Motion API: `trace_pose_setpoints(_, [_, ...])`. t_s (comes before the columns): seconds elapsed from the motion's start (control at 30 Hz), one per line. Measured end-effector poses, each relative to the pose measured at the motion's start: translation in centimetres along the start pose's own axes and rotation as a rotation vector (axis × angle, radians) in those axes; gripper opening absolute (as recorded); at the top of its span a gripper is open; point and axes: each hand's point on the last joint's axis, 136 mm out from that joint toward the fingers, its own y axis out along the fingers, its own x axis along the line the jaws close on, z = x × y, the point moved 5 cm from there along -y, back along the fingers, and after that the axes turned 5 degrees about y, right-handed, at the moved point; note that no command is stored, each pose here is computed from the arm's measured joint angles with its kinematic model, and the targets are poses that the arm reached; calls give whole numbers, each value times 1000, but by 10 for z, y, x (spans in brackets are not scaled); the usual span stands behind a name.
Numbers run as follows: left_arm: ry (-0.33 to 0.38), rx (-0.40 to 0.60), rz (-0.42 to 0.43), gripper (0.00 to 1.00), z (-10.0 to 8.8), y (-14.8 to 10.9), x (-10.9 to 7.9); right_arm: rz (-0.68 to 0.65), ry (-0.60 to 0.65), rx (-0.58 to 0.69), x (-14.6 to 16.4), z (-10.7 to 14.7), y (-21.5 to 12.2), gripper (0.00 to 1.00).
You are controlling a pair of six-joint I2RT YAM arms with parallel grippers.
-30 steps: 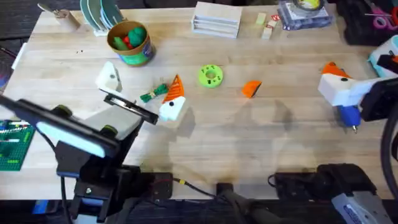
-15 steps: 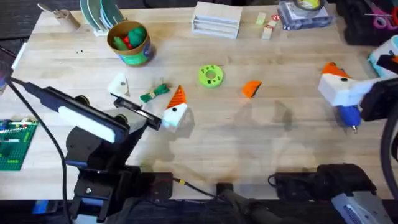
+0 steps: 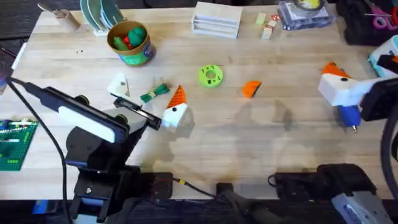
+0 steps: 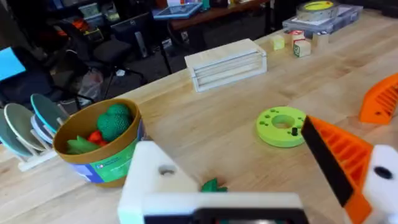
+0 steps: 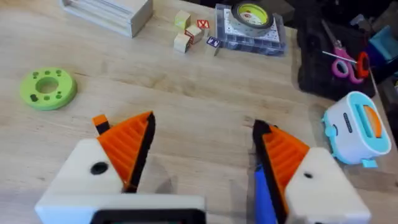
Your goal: Pick up the gripper from the table and insert it into the empty holder that is missing its gripper. Then pick up a screw, insert it into the mounting hole, and use the screwdriver to tighten it. Finally, clean up the table by picking up the vegetable and placing it into the bucket.
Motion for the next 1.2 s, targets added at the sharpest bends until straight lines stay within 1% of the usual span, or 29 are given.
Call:
trace_pose_setpoints(1.07, [0, 0, 0, 993, 0, 0, 0, 0, 0, 0, 0, 0, 0, 992])
trace_pose_setpoints(1.2, [0, -3, 10, 993, 0, 0, -1, 0, 0, 0, 0, 0, 0, 992])
